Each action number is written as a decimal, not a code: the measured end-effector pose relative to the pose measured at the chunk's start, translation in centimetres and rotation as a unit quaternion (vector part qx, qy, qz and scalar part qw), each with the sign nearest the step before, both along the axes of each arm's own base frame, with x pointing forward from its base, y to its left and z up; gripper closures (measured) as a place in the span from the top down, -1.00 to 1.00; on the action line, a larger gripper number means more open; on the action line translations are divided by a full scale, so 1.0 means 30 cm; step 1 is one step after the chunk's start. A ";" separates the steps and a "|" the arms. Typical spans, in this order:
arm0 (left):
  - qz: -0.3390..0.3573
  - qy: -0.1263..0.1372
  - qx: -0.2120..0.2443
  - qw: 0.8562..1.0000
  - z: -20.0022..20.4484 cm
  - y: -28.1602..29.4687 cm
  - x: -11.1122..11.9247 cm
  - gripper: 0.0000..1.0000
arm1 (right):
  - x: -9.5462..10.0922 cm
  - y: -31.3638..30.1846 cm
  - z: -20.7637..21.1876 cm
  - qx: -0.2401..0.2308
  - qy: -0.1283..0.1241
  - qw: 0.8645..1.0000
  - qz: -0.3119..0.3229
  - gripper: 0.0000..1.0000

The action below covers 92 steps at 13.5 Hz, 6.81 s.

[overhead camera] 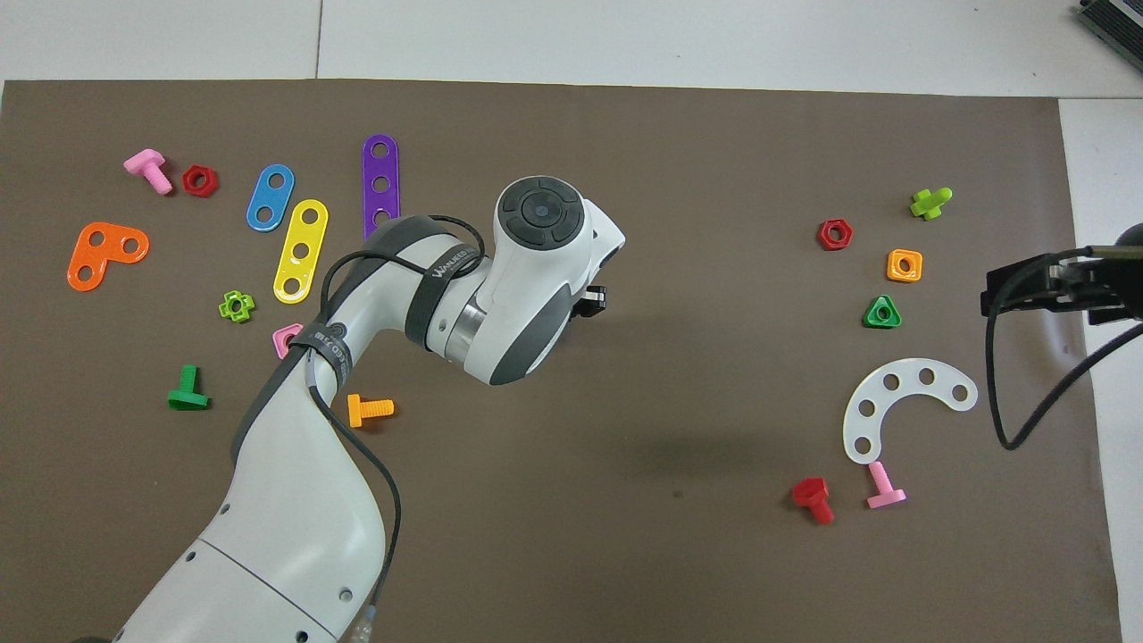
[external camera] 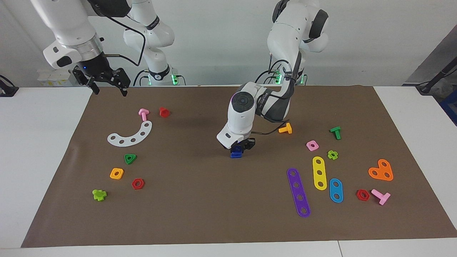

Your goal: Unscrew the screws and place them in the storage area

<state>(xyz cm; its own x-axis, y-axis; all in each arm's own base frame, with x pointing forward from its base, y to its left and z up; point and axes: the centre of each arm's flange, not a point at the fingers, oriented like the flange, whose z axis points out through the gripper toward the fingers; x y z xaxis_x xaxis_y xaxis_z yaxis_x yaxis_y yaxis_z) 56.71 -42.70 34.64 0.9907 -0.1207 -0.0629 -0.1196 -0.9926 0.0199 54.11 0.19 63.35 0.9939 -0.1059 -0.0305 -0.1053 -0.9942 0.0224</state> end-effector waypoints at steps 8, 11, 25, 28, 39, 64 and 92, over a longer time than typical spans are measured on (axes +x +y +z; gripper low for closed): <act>0.057 0.017 0.004 0.998 0.151 0.345 0.244 -0.05 | 0.000 0.000 0.000 0.000 0.000 1.000 0.000 1.00; 0.031 0.020 -0.002 0.999 0.174 0.586 0.329 -0.05 | 0.000 0.000 0.000 0.000 0.000 1.000 0.000 1.00; -0.022 0.027 -0.007 0.999 -0.081 0.861 0.092 0.30 | 0.000 0.000 0.000 0.000 0.000 1.000 0.000 1.00; -0.018 0.011 -0.009 1.000 -0.042 0.871 0.105 0.98 | 0.000 0.000 -0.001 0.000 0.001 1.000 0.000 1.00; 0.017 -0.010 0.014 1.000 0.488 1.439 0.172 1.00 | 0.074 0.971 -0.537 0.032 -0.058 0.998 0.016 1.00; 0.008 -0.015 0.022 1.000 0.783 1.456 0.011 1.00 | 0.110 1.372 -1.074 0.022 -0.073 0.996 0.050 -0.61; 0.010 -0.014 0.022 1.000 0.780 1.463 0.010 1.00 | 0.244 0.076 -0.750 0.023 -0.082 0.996 0.034 0.92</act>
<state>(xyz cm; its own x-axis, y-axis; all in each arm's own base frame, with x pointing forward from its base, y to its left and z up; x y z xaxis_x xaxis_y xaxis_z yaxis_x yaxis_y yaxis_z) 57.00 1.20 58.04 0.9944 -0.0983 -0.0395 -0.0994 -0.9947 -0.0270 61.43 2.46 40.86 0.9908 -0.0411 0.1291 -0.0367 -0.9987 -0.0360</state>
